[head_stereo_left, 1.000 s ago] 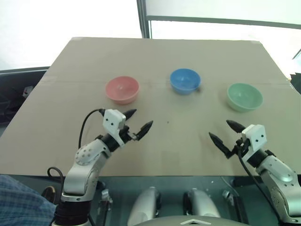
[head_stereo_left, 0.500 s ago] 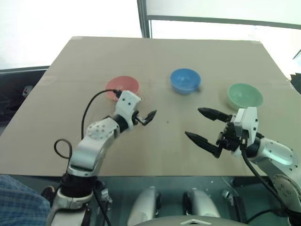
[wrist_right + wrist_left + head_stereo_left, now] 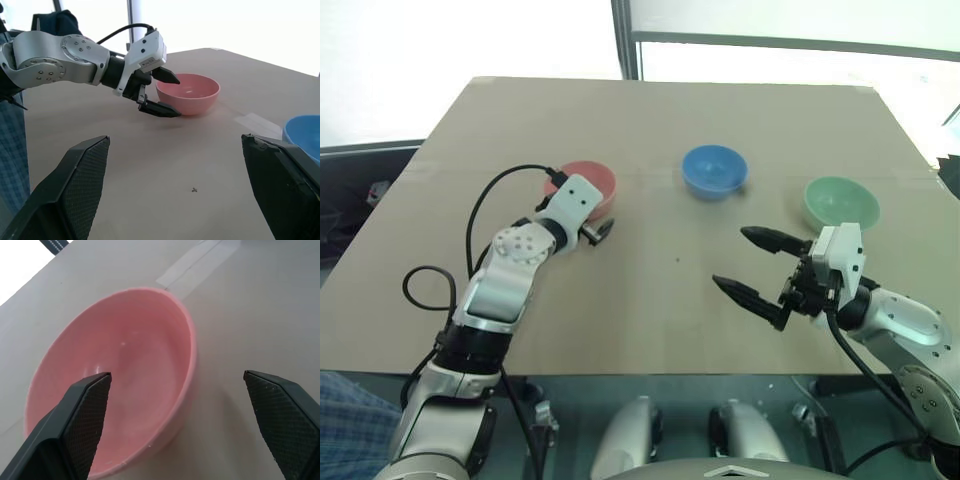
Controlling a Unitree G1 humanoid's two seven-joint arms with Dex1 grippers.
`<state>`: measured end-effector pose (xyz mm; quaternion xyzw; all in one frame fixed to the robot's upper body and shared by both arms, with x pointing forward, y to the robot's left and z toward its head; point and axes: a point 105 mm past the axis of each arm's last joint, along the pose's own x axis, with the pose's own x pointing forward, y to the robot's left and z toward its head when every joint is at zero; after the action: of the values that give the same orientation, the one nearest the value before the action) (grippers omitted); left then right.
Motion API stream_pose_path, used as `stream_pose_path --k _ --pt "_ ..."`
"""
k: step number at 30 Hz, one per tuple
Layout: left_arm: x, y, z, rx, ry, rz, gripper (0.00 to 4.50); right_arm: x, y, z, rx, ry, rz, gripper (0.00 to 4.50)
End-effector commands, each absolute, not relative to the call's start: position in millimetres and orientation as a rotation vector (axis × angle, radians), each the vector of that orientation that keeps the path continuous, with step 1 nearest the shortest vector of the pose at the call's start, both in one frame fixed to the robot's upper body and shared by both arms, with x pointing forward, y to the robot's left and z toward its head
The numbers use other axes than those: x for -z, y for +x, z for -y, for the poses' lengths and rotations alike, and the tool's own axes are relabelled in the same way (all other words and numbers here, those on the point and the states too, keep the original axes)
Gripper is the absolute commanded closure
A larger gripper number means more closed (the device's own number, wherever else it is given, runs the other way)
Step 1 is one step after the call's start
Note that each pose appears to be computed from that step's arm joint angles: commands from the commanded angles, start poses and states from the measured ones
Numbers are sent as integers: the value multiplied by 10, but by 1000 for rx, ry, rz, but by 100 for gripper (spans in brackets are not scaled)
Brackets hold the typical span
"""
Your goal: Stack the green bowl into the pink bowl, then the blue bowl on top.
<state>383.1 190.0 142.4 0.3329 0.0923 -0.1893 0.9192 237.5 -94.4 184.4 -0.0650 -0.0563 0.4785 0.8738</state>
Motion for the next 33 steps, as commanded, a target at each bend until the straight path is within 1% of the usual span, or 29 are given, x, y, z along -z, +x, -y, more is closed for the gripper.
stream_pose_path --k 1,3,4,5,7,9,12,13,14,16,20,22,25,28,30,33 --pt "-1475 3911 -1862 435 744 -159 0 -1931 2387 955 -980 -156 162 9" --pt "-1440 3945 -1850 477 772 -178 0 -1916 2407 984 -967 -163 158 9" --pt "-1430 3969 -1856 493 785 -190 25 -1903 2414 1002 -963 -177 154 2" --pt "-1418 3991 -1864 507 793 -206 25 -1895 2421 1019 -959 -190 152 2" --pt "-1420 4036 -1886 514 806 -221 100 -1895 2432 1036 -952 -205 152 0" --pt "-1429 4071 -1898 515 816 -223 138 -1901 2436 1050 -946 -214 154 0" --pt "-1425 4091 -1896 531 819 -227 254 -1908 2439 1073 -936 -220 155 0" --pt "-1419 4092 -1892 541 820 -230 310 -1909 2440 1081 -932 -221 155 0" --pt "-1416 4095 -1893 546 819 -232 336 -1910 2442 1085 -930 -223 155 0" --pt "-1418 4098 -1880 566 829 -230 443 -1914 2445 1093 -929 -227 154 0" --pt "-1420 4093 -1839 595 844 -219 443 -1937 2445 1091 -936 -235 156 0" --pt "-1422 4047 -1718 659 831 -196 443 -1943 2448 1092 -939 -238 156 0" --pt "-1441 3782 -1335 927 763 -163 443 -1948 2445 1087 -949 -240 152 0" --pt "-1498 3587 -1107 1079 741 -155 443 -1961 2442 1077 -953 -235 154 0" --pt "-1531 3431 -953 1211 775 -147 443 -1965 2447 1072 -954 -230 156 0" --pt "-1574 3240 -795 1370 879 -94 443 -1971 2451 1046 -960 -226 160 0"
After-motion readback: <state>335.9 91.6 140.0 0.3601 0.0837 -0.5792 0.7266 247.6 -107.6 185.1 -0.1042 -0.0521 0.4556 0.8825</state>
